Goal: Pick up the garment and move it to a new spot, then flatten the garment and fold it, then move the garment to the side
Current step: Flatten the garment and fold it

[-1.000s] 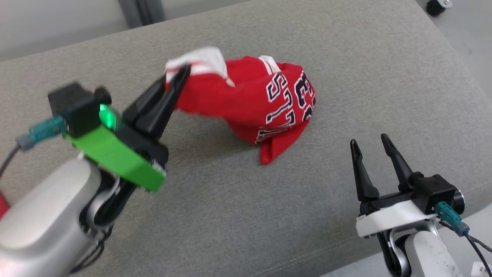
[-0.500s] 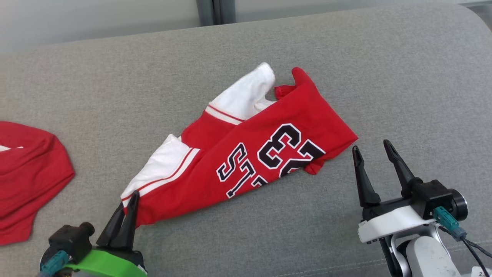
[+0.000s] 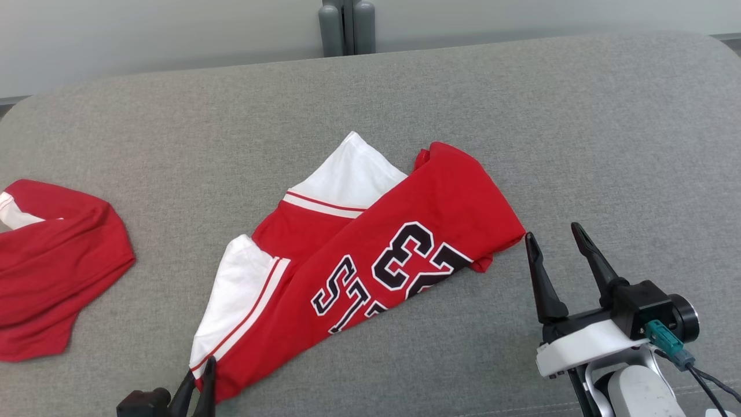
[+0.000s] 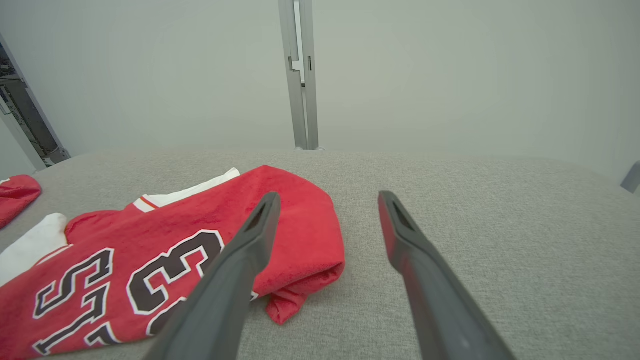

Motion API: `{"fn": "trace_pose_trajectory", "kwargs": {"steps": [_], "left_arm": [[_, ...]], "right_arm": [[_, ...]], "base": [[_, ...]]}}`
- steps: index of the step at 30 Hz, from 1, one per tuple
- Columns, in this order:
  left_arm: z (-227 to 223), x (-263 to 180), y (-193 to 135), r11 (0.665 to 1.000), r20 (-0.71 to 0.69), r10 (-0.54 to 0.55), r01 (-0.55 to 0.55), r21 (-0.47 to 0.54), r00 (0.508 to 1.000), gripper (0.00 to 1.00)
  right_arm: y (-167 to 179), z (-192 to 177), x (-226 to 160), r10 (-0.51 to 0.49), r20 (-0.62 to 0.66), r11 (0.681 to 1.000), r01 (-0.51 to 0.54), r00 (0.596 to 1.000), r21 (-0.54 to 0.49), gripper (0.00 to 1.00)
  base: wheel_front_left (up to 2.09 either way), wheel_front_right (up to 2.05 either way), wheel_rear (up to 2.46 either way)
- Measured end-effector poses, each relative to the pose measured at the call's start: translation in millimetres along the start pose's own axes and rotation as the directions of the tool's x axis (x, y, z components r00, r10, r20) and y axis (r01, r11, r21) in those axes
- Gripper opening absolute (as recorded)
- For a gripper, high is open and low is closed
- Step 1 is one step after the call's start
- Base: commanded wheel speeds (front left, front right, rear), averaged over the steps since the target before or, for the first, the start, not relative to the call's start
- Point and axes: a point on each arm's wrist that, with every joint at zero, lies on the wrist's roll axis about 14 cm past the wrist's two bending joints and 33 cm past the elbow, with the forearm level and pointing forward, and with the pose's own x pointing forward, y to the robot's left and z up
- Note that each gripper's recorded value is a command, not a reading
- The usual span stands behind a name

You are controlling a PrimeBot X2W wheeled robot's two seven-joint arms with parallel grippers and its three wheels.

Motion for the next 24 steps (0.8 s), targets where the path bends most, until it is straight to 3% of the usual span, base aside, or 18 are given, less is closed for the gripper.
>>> {"fn": "trace_pose_trajectory", "kwargs": {"steps": [1, 6, 12, 20, 24], "left_arm": [[-0.2, 0.0, -0.7, 1.0, 0.002, 0.005, -0.005, -0.01, 1.0, 1.0], [35.6, 6.8, 5.2, 0.999, 0.116, 0.041, -0.038, -0.026, 0.992, 1.0], [81.0, 25.3, 1.5, 0.998, 0.226, -0.014, -0.001, 0.067, 0.974, 1.0], [48.2, 66.6, 12.4, 0.997, -0.001, 0.002, -0.002, 0.081, 1.0, 1.0], [19.0, 75.7, 0.1, 0.997, -0.123, -0.058, 0.064, 0.044, 0.991, 1.0]], "right_arm": [[0.6, -0.3, 0.2, 0.002, -0.001, 1.0, -0.002, 1.0, 0.0, 1.0], [2.8, -1.6, 1.8, 0.009, -0.004, 1.0, -0.009, 1.0, 0.0, 1.0], [5.9, -4.5, 4.7, 0.021, -0.011, 1.0, -0.021, 1.0, -0.005, 1.0], [2.0, -5.9, 8.7, 0.014, -0.013, 1.0, -0.014, 1.0, -0.014, 1.0], [-5.6, -10.6, 8.0, -0.007, -0.027, 1.0, 0.006, 1.0, -0.02, 1.0]], "base": [[0.0, 0.0, 0.0], [0.0, 0.0, 0.0], [0.0, 0.0, 0.0], [0.0, 0.0, 0.0], [0.0, 0.0, 0.0]]}}
